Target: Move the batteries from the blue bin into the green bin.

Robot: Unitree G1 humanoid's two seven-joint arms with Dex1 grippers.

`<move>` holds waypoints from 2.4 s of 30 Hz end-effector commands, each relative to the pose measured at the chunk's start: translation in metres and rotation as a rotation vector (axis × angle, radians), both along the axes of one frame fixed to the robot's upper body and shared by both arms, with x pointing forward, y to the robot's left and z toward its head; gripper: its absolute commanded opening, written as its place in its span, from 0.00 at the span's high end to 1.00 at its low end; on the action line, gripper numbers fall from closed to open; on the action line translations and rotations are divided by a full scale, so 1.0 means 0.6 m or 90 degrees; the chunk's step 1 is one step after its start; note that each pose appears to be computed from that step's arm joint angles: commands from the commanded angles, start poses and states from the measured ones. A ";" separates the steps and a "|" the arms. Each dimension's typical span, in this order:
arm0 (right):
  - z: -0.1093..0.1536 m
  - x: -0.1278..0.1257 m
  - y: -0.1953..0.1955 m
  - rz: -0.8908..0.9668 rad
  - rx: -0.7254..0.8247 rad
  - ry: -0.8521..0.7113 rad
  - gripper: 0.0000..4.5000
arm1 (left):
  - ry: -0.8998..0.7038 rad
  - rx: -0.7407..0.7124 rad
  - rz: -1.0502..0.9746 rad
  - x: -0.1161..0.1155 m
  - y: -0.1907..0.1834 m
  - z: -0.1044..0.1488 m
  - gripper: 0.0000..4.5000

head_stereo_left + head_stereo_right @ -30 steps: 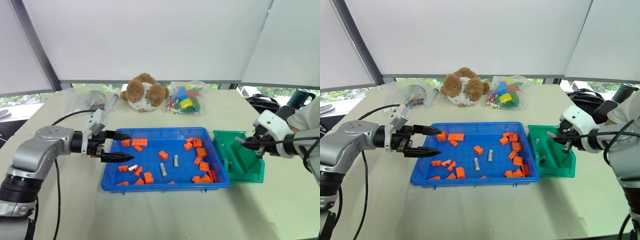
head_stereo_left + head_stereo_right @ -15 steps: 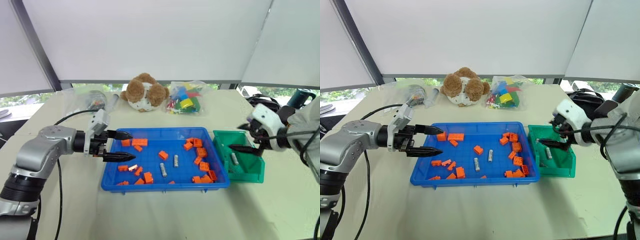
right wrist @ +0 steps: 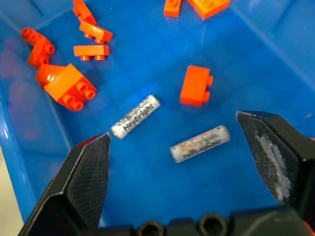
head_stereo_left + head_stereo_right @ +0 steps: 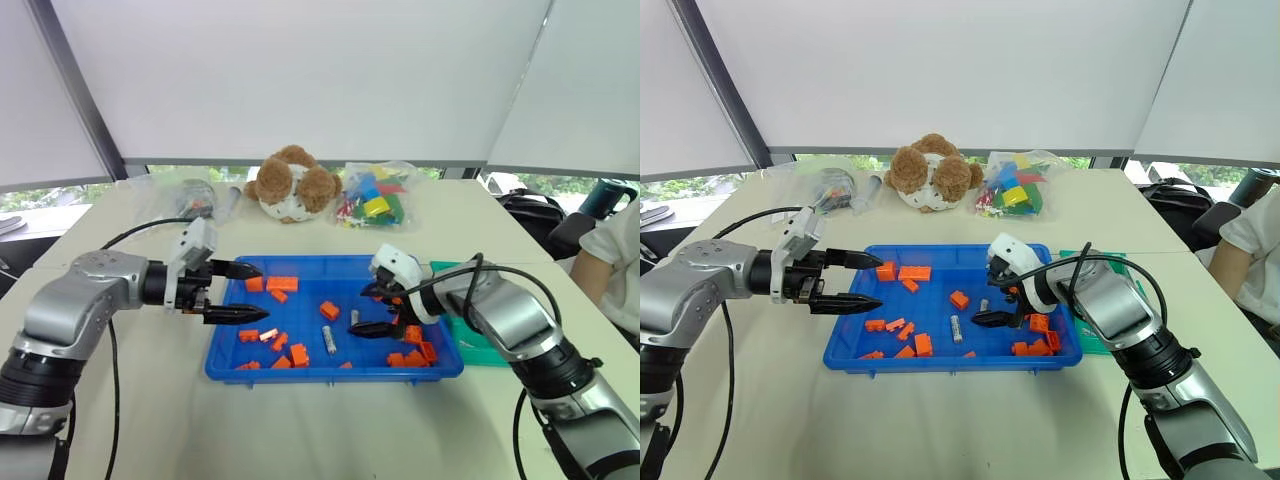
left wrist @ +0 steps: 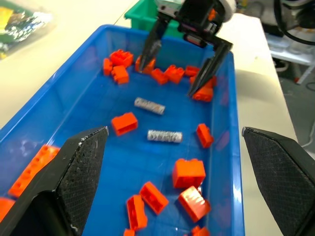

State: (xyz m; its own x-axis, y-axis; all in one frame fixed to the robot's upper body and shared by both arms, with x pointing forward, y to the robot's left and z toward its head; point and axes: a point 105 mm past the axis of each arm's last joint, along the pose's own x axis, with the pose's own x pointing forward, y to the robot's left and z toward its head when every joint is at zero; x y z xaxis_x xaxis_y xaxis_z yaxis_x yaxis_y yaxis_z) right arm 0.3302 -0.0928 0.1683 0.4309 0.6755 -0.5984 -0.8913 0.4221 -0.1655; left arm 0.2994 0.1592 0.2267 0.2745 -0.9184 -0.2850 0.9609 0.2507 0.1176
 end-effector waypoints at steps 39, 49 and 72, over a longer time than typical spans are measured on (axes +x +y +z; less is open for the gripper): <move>-0.087 -0.003 0.073 -0.052 -0.074 0.051 0.99 | -0.040 -0.013 0.007 -0.005 -0.008 0.007 0.00; 0.117 0.050 -0.097 -0.258 0.039 -0.155 0.99 | -0.035 -0.013 0.005 -0.006 -0.009 0.007 0.00; 0.115 0.029 -0.229 -0.363 -0.007 -0.161 0.01 | -0.039 -0.015 -0.024 0.003 -0.016 0.012 0.00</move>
